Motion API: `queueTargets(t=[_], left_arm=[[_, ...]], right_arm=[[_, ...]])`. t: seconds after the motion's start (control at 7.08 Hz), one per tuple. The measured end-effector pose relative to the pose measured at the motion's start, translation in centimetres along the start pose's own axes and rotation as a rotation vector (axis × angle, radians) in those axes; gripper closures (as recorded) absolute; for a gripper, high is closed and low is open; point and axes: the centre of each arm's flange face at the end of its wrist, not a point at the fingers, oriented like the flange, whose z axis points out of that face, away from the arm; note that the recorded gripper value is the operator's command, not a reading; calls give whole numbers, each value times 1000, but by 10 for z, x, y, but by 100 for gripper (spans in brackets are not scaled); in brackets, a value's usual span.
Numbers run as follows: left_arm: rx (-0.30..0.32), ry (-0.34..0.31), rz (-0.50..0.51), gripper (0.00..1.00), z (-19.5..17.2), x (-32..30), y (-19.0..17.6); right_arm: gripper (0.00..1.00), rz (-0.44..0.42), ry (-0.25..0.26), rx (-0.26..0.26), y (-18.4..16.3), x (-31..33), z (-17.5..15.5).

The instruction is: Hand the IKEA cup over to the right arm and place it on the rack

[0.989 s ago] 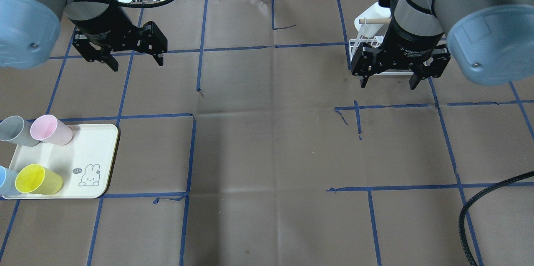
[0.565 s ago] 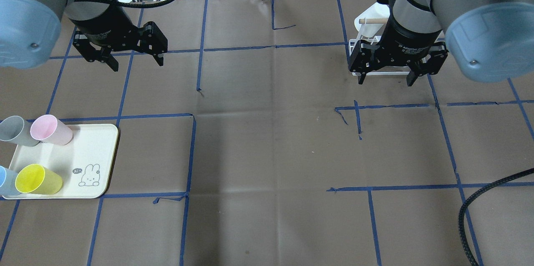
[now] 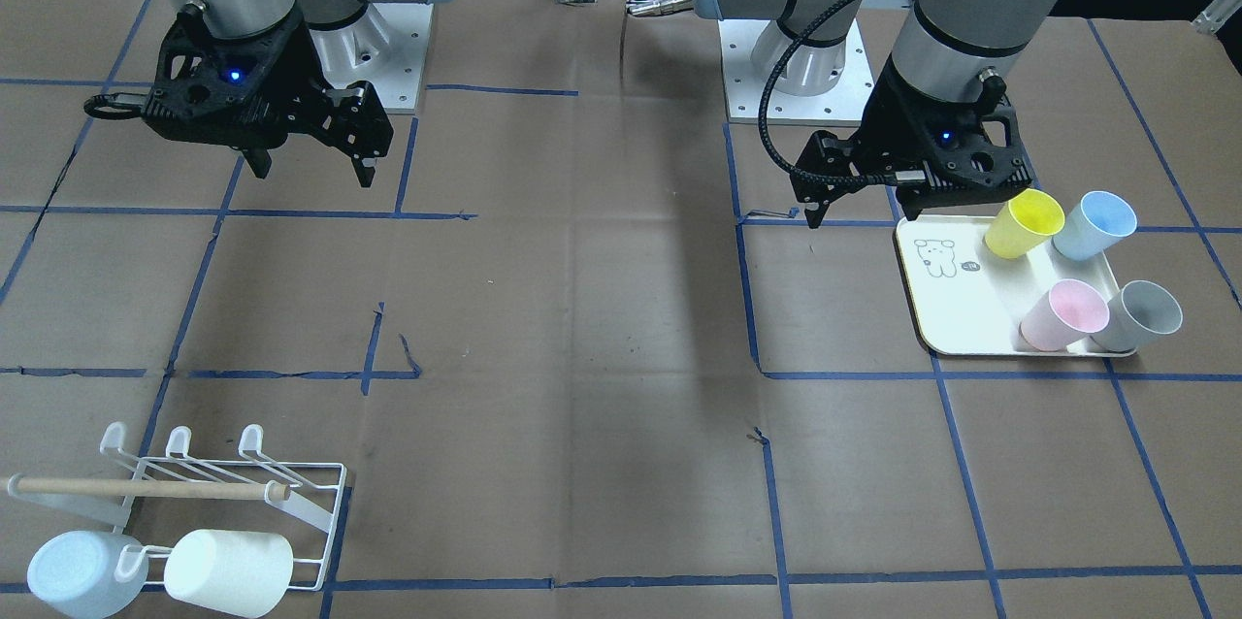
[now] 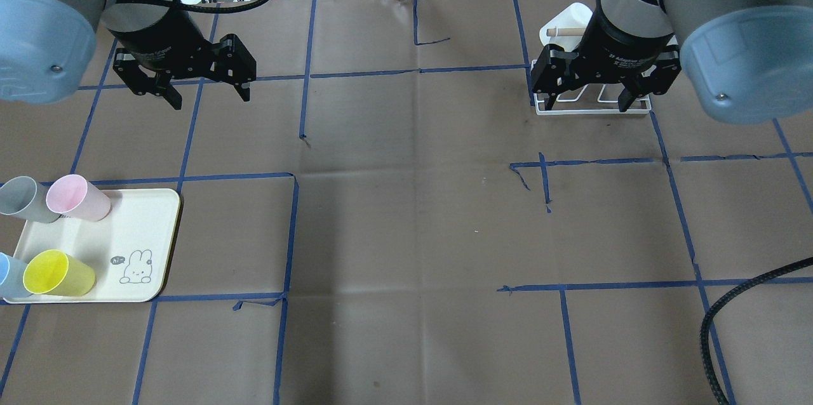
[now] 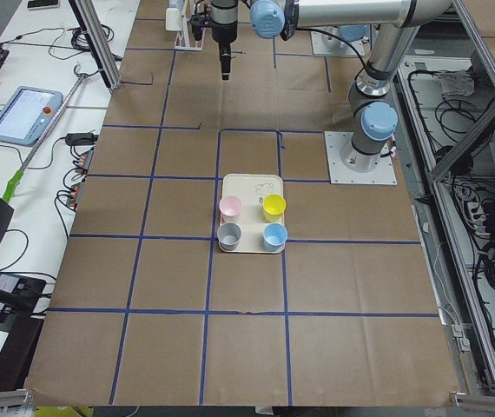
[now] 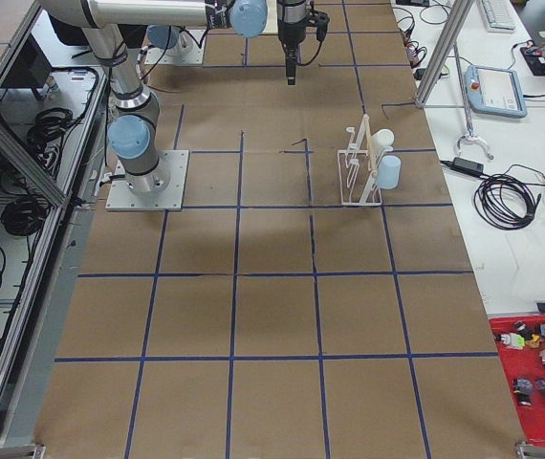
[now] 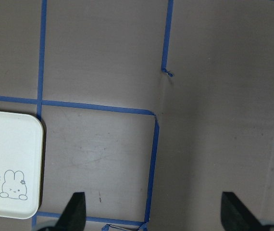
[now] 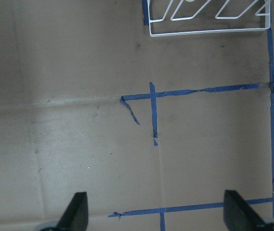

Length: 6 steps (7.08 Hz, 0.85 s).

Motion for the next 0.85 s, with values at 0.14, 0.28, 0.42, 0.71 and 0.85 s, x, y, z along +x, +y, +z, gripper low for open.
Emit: queueTargets(t=[0.14,0.28,0.42,0.71,0.85], left_arm=[[1,0,0,1,0,0,0],[4,0,-1,1,0,0,-1],[6,0,-1,1,0,0,-1],[8,1,-1,1,-1,0,-2],[9,1,-1,1,-1,0,-1]], right_arm=[[0,0,0,1,0,0,0],[0,0,0,2,0,0,0],[0,1,0,3,-1,0,0],[0,1,-1,5,-2,0,0],[0,2,-2,5,-3,0,1]])
